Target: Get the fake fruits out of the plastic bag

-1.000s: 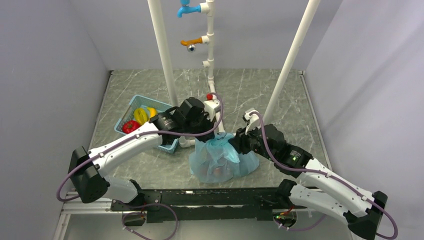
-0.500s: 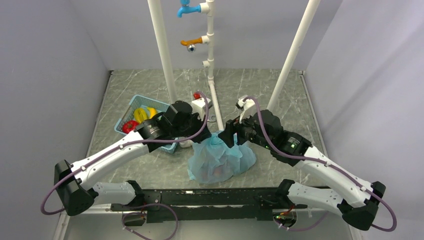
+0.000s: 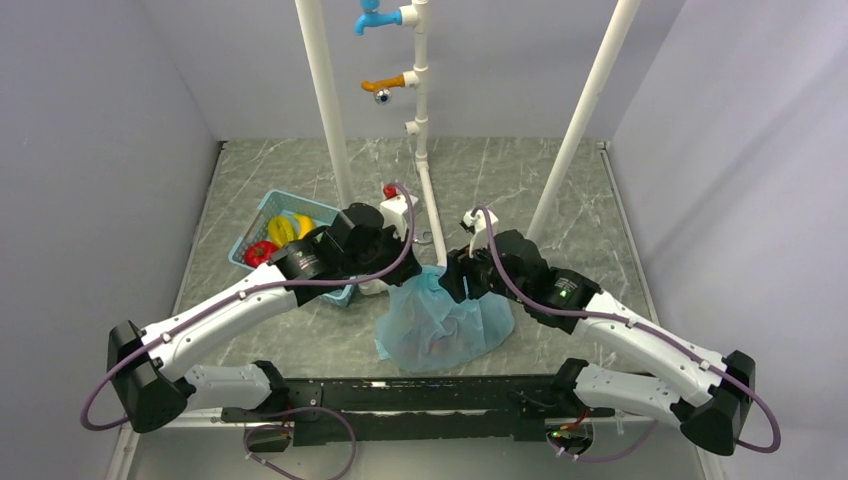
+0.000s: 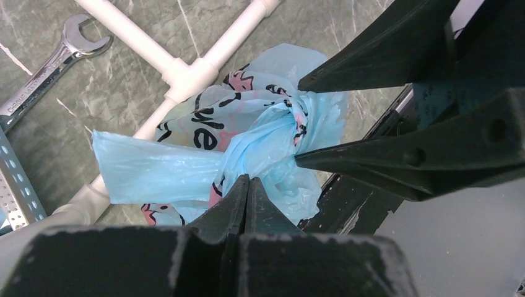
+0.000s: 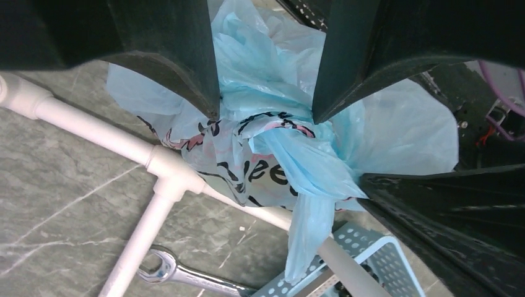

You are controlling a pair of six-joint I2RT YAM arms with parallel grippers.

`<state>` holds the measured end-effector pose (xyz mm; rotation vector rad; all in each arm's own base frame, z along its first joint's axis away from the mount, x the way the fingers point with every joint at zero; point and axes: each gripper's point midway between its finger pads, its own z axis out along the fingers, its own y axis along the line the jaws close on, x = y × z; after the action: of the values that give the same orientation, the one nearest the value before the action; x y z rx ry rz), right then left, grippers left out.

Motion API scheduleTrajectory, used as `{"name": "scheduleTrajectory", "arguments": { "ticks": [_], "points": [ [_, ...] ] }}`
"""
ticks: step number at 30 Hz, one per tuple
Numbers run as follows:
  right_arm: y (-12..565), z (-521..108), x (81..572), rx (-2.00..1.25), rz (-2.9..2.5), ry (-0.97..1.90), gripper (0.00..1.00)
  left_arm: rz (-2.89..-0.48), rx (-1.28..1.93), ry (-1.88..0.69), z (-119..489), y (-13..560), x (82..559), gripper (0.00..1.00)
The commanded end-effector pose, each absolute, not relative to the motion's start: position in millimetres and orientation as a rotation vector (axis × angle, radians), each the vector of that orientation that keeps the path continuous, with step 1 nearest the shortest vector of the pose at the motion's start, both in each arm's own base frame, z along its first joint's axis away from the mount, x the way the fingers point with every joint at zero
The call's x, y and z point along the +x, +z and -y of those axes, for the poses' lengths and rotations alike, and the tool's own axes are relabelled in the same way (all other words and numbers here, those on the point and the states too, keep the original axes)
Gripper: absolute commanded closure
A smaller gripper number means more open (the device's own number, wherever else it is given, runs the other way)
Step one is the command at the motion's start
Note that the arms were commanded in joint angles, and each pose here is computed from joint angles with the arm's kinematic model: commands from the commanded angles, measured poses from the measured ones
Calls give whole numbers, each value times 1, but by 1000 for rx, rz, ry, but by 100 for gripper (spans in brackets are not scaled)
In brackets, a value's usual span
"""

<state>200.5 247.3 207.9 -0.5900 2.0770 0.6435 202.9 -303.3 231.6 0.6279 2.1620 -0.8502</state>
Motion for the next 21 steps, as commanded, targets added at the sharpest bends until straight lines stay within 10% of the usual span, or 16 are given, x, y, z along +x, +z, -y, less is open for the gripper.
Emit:
{"name": "scheduleTrajectory", "arguments": {
  "ticks": [1,5,10,21],
  "points": [
    [229,-248,212,-471,-1981,668,46,-2067,573,-887,304,262,208,100],
    [237,-235,221,-375,-1948,617,80,-2064,554,-879,299,263,207,100],
    [238,-222,223,-324,-1939,577,98,-2060,473,-842,283,264,207,100],
    [245,-171,226,-80,-1882,465,100,-2000,292,-1022,246,259,166,100]
  ]
}}
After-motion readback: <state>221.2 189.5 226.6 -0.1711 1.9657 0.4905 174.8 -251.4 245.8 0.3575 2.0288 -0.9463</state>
